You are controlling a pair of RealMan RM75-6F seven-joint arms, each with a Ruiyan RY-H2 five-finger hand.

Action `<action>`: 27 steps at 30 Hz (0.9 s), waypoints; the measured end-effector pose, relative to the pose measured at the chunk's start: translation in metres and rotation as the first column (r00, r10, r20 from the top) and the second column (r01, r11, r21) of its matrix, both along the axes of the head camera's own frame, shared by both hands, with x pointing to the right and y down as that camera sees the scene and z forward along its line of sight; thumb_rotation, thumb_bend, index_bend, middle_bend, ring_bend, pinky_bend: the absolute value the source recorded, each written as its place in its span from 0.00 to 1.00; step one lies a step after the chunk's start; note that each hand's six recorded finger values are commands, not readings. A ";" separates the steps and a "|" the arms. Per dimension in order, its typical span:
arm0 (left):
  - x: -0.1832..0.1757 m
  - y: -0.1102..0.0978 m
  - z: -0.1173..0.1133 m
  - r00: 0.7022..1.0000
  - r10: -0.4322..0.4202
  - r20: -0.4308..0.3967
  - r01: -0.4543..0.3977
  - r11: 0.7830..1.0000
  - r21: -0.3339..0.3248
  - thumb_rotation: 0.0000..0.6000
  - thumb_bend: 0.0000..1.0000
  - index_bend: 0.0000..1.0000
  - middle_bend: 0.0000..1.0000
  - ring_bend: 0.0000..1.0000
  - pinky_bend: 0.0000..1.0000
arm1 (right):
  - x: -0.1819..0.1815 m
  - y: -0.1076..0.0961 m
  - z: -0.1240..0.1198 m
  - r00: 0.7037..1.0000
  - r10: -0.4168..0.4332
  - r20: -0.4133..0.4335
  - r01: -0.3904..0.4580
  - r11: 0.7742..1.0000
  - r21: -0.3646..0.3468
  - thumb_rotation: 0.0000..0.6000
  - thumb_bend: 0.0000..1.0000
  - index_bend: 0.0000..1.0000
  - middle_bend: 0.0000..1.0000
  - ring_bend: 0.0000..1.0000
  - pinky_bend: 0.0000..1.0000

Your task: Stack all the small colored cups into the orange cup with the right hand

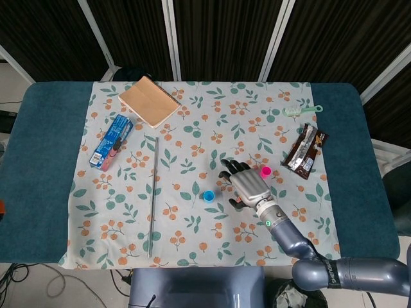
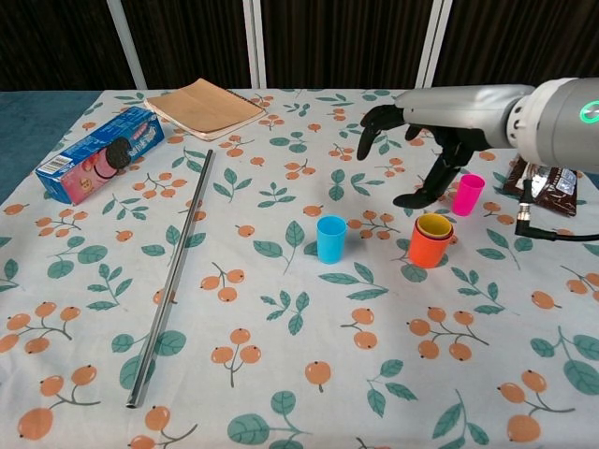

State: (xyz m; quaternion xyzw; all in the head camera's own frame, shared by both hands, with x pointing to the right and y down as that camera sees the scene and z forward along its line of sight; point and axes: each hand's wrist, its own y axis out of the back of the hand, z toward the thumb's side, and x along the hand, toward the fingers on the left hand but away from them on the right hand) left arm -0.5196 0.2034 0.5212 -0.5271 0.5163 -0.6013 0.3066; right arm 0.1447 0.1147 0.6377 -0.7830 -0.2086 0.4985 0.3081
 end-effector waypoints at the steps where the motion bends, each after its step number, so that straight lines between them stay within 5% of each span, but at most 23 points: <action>1: 0.000 0.000 0.000 1.000 0.001 0.000 -0.001 1.000 -0.001 1.00 0.41 0.17 0.03 0.01 0.11 | -0.004 0.000 0.001 1.000 -0.002 0.004 0.002 1.000 -0.002 1.00 0.39 0.26 0.00 0.07 0.16; 27: -0.001 -0.001 -0.001 1.000 -0.007 -0.011 0.007 1.000 0.004 1.00 0.41 0.17 0.03 0.01 0.11 | -0.059 0.017 0.040 0.998 -0.061 -0.022 0.060 0.998 -0.022 1.00 0.39 0.36 0.00 0.07 0.16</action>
